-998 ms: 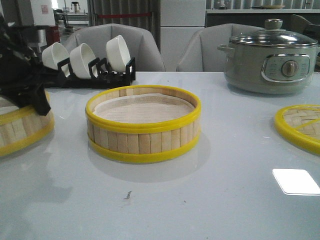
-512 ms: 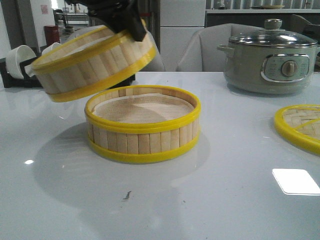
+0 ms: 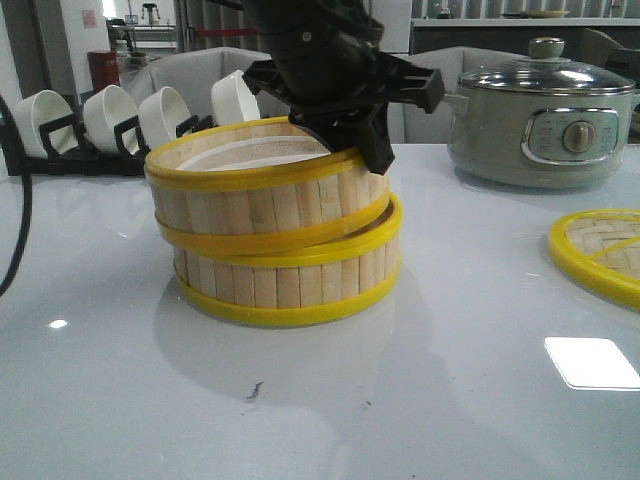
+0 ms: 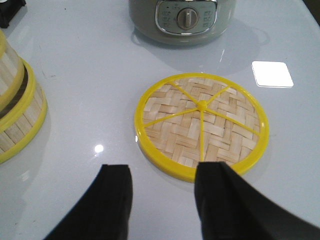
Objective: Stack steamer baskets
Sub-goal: 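Lift the basket with the left gripper and carry it over the middle basket, then lower the basket onto the middle basket, open the left gripper, withdraw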
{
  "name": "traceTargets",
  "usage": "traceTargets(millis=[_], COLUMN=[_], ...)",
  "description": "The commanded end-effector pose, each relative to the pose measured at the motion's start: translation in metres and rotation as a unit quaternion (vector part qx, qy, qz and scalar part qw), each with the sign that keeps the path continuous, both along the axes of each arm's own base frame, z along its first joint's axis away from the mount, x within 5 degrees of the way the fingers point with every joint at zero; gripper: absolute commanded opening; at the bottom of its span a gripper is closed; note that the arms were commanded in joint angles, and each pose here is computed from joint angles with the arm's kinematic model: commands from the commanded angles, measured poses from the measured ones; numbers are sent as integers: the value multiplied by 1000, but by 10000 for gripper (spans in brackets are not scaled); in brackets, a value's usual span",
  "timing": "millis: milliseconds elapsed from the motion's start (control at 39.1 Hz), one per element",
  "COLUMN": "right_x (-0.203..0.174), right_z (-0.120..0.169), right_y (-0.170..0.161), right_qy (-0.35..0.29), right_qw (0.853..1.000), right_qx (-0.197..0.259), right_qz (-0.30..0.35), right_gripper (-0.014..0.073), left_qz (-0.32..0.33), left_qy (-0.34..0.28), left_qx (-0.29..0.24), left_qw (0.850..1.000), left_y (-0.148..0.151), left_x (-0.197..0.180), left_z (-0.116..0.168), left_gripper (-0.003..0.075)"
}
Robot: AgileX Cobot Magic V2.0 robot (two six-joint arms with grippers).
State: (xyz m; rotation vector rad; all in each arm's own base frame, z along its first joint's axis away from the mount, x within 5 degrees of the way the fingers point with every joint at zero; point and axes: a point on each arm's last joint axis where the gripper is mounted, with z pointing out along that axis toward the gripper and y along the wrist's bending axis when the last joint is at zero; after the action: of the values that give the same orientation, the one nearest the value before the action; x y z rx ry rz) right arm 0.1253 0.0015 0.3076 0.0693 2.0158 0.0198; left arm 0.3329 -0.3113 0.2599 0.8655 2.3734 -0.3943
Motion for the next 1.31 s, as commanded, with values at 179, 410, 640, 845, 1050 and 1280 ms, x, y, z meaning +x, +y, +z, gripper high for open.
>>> traceTargets(millis=[179,410,640,845,1050,1280], right_x=[3,3,3,3,3,3], right_z=[17,17,17,17,17,17], right_y=[1,1,1,1,1,1], right_qy=[-51,-51,-51,-51,-51,-51], right_qw=[999,999,999,999,999,999], right_qx=[-8,-8,-8,-8,-8,-8], right_qz=[8,8,8,8,8,8], right_gripper=[412,412,412,412,412,412], left_qz=[-17,-18,-18,-20,-23,-22], left_qy=[-54,-46,-48,-48,-54,-79], left_qx=[-52,-50,-46,-36,-40,-50], left_qw=[997,998,998,998,997,995], left_y=[-18,-20,-19,-18,-19,-17], left_x=[-4,-4,-4,-4,-3,-3], left_z=[29,24,24,25,46,84], left_gripper=[91,86,106,333,424,424])
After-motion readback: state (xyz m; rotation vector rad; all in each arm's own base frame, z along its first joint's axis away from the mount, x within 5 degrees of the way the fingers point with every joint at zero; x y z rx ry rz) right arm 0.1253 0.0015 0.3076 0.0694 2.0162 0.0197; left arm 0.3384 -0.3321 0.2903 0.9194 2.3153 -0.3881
